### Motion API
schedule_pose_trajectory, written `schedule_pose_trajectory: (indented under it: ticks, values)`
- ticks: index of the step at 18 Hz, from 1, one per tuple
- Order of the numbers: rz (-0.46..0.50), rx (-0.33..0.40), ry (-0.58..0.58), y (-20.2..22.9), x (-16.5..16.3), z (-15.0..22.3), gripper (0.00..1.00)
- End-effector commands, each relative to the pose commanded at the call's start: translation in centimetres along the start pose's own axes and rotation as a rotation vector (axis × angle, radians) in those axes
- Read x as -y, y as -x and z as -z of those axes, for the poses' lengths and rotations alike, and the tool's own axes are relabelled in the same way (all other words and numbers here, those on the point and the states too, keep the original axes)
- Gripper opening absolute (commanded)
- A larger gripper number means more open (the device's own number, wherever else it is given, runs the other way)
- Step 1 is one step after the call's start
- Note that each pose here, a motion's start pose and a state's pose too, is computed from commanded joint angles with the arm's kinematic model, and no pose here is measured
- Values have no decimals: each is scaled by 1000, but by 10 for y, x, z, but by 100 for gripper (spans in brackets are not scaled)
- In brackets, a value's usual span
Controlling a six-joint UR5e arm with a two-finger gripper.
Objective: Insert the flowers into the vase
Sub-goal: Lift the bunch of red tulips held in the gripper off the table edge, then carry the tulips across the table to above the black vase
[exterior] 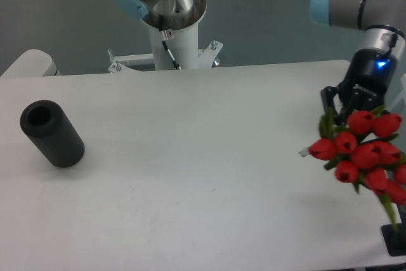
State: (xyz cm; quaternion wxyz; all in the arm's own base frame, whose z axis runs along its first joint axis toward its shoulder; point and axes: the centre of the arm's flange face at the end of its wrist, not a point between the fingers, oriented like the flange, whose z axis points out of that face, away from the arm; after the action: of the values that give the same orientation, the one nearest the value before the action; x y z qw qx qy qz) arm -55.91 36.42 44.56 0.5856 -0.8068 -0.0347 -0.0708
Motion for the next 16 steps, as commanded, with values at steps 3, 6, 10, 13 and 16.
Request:
schedule_pose_trajectory:
  ticks: [3,6,10,13,16]
  values:
    - [7,3,-6,-7,9,4,0]
    - [-8,-18,-21,-18,18,-1,0]
    - [-40,-108,-31,-52,32,-41,0]
    - [-51,-181,-27,-82,39,-75,0]
    - [-23,-255,-31,-115,29,-99,0]
